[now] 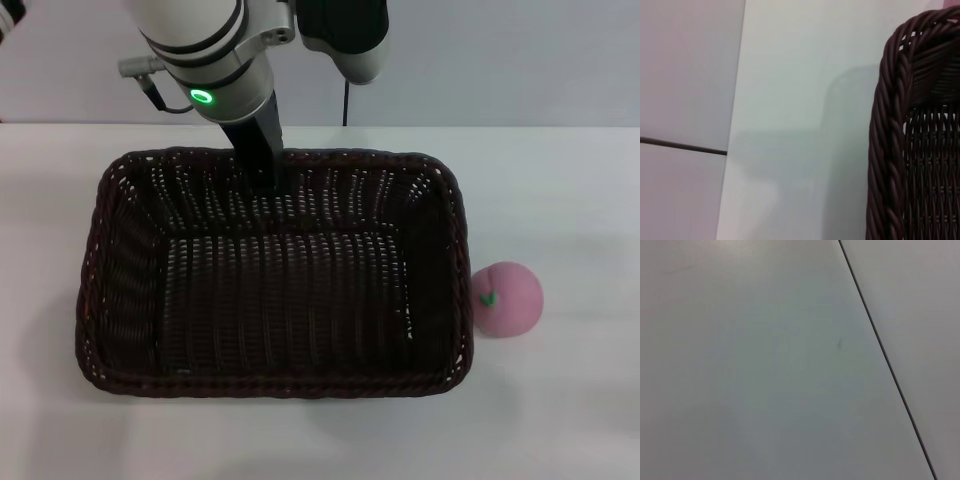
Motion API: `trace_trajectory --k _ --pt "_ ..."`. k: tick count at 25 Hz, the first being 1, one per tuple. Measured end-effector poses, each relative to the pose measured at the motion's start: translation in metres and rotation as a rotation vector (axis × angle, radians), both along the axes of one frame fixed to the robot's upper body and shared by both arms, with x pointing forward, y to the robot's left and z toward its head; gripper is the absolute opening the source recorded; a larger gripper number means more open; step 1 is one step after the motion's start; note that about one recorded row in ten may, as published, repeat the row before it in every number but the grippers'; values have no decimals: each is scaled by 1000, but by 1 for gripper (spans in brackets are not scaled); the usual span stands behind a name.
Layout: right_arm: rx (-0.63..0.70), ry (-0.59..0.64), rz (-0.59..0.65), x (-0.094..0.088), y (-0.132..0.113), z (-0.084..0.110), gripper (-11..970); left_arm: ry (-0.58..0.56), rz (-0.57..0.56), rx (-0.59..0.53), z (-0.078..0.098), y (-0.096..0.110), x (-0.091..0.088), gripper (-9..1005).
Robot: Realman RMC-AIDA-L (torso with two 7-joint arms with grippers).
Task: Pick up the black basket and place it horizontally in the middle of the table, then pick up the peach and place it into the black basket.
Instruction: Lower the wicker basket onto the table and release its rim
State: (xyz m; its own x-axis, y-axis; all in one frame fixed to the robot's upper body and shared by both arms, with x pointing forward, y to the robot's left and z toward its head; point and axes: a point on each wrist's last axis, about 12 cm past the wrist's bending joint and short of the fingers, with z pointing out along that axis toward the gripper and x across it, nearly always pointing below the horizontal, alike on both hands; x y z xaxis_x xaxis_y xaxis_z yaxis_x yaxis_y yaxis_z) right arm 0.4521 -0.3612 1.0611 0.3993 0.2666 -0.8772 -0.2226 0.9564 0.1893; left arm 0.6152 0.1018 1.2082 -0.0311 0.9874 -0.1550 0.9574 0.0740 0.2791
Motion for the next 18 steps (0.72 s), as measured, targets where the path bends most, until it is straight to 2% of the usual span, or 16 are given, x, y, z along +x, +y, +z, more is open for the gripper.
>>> trace_trajectory --k 11,18 --pt "0 4 2 3 1 0 722 -16 -48 27 -9 -6 -11 247" --pt "2 4 3 3 2 0 722 -46 -33 6 -6 -8 -12 247"
